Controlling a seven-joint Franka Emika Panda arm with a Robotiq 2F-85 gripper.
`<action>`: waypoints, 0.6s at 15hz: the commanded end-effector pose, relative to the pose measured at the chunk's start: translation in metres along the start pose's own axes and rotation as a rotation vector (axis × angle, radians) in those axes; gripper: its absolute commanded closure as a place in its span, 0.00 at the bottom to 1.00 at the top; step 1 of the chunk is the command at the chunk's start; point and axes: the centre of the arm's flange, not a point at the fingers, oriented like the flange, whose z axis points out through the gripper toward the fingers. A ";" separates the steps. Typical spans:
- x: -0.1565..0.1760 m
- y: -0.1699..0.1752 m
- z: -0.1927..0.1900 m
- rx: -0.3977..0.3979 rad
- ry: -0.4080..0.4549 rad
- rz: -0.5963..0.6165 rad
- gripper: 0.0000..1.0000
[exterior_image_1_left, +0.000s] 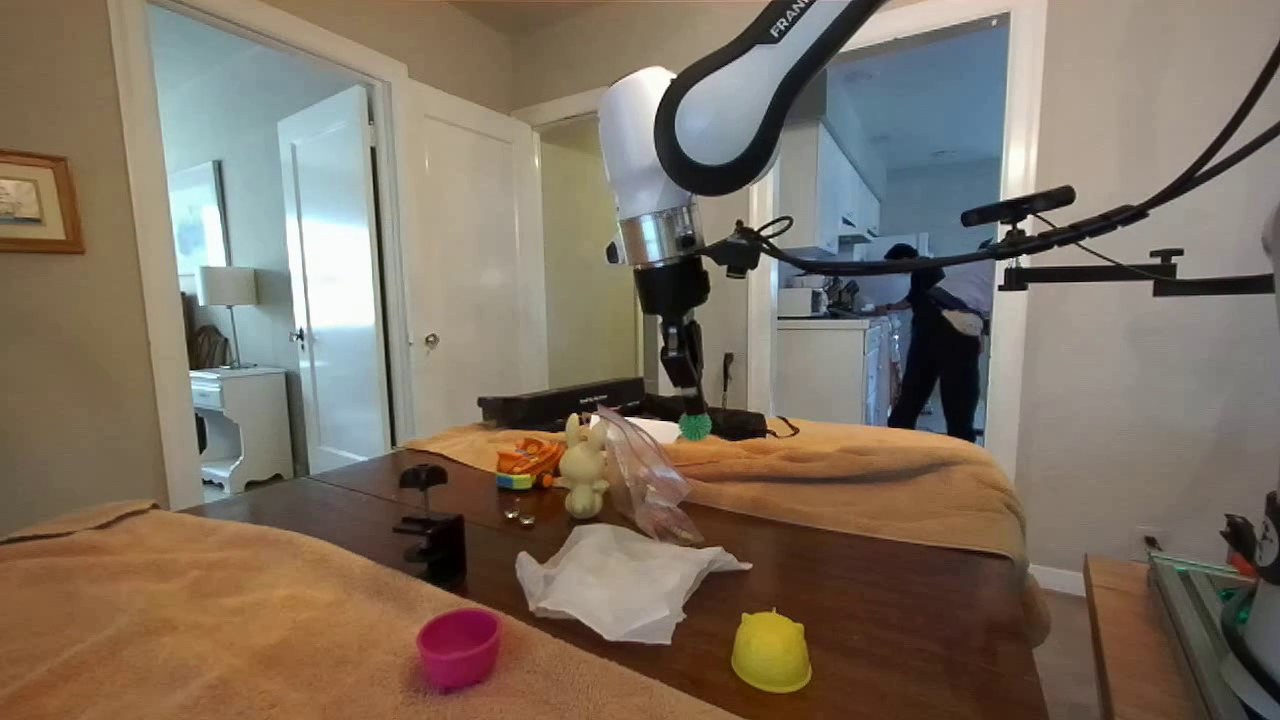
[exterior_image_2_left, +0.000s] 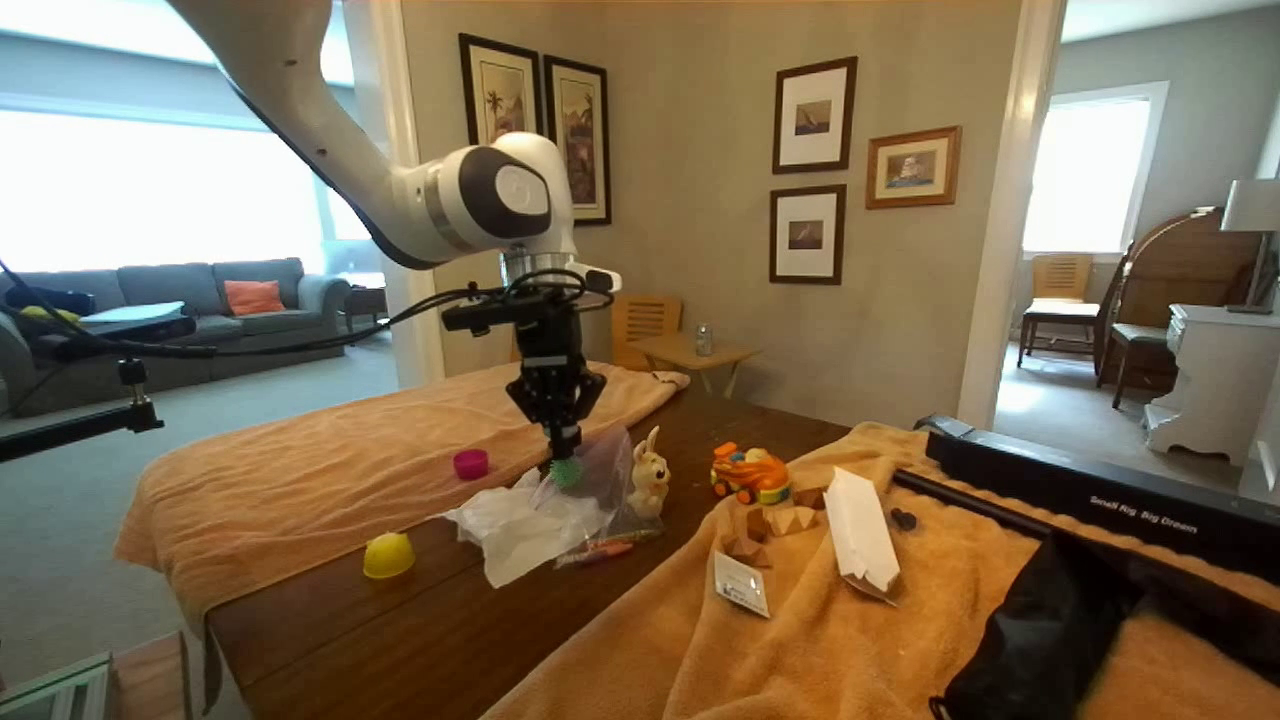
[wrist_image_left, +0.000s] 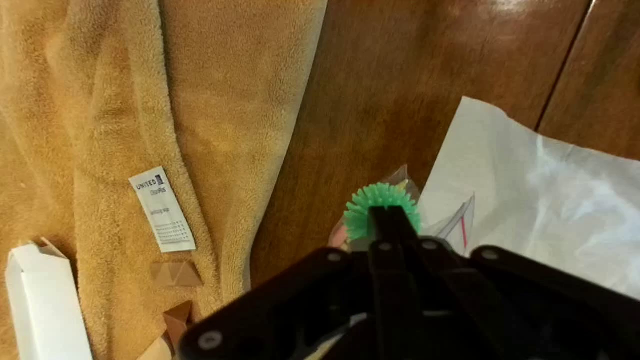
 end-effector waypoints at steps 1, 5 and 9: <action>0.017 -0.003 -0.004 -0.035 0.042 0.019 0.99; 0.028 -0.008 -0.006 -0.028 0.070 0.022 0.99; 0.039 -0.017 -0.007 -0.024 0.087 0.006 0.99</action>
